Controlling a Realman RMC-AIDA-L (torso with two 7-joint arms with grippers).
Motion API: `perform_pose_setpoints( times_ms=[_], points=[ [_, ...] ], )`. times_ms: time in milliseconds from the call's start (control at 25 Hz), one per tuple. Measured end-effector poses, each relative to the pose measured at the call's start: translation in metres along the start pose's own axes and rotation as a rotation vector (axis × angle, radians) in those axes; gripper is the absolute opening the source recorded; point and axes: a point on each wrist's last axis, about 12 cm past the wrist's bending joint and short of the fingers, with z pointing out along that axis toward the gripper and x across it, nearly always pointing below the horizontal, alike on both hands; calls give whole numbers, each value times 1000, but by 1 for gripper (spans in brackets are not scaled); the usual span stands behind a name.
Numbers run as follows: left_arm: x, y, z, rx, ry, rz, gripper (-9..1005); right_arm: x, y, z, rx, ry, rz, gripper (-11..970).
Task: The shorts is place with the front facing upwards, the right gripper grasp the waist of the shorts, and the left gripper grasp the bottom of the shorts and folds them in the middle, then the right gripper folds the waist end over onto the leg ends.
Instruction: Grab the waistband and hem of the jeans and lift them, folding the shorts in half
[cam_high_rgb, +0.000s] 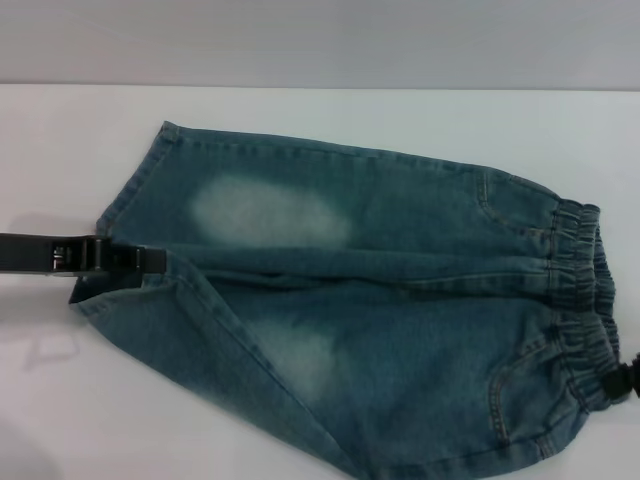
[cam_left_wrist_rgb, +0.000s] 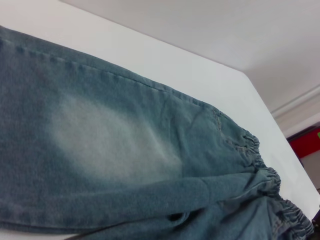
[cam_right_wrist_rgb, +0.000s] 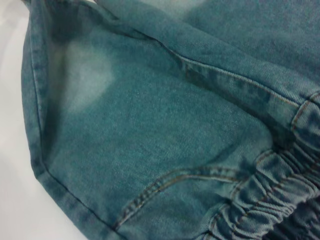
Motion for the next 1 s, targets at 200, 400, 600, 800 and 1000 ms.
perform_pose_setpoints(
  times_ms=[200, 400, 600, 800, 1000],
  points=[
    [-2, -1, 4, 20, -3, -15, 40, -2, 7, -5, -48, -121, -92, 0],
    [-9, -5, 7, 71, -28, -20, 40, -1, 9, -17, -59, -249, -134, 0],
    [-18, -2, 4, 68, -127, -33, 40, 9, 6, -37, 10, -468, -104, 1],
    [-25, 1, 3, 55, -228, -52, 41, 22, 1, -48, 84, -615, -64, 1],
    [-30, 2, 5, 49, -295, -60, 41, 30, -6, -47, 154, -695, -8, 0]
  ],
)
